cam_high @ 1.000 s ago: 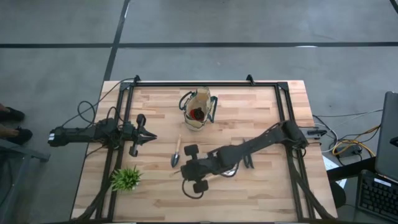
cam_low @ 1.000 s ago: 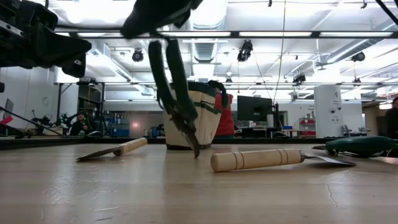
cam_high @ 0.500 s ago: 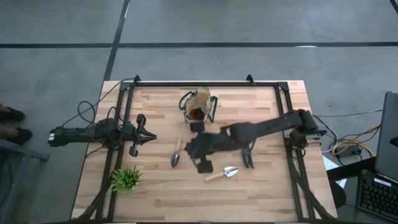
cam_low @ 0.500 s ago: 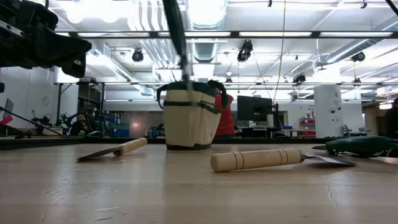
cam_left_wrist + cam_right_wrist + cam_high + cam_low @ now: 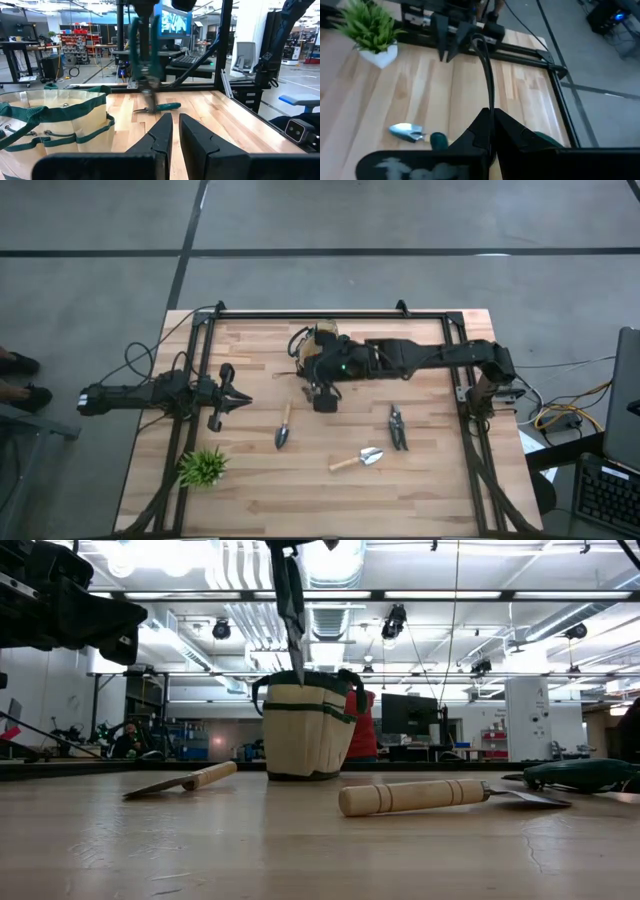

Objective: Pick & Place Garden tools in Gardening bag
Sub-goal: Put the left shear scissors into the gardening bag

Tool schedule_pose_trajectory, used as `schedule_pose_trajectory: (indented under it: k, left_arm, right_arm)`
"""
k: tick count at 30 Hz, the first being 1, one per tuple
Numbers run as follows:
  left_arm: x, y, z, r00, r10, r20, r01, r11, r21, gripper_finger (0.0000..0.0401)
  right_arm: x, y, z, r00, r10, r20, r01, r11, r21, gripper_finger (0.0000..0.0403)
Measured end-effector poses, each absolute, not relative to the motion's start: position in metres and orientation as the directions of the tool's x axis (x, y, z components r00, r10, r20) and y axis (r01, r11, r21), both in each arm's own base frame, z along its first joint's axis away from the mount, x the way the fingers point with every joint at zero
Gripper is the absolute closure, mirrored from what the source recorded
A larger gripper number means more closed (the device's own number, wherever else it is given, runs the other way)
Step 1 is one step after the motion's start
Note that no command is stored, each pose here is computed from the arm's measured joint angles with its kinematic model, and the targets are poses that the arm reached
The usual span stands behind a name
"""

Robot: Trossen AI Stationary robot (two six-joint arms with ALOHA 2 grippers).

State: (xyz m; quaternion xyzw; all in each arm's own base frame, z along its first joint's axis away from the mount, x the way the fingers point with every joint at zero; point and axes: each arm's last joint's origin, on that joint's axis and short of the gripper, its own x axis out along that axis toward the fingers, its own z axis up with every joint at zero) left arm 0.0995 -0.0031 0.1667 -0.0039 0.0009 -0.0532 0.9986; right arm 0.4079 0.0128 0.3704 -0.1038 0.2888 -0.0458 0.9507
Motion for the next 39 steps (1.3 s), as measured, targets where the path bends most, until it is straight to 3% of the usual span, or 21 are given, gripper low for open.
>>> schedule_pose_trajectory:
  k: [25,39]
  left_arm:
    - [0.100,-0.003,0.167,0.994,-0.106,-0.002,0.106,0.994,-0.008,0.0364]
    - [0.100,-0.003,0.167,0.994,-0.106,-0.002,0.106,0.994,-0.008,0.0364]
  right_arm:
    - [0.414,-0.037,0.373,0.836,-0.299,-0.460,0.231,0.952,-0.199,0.0395]
    - [0.418,-0.040,0.345,0.798,-0.396,-0.455,0.329,0.918,-0.221,0.0395]
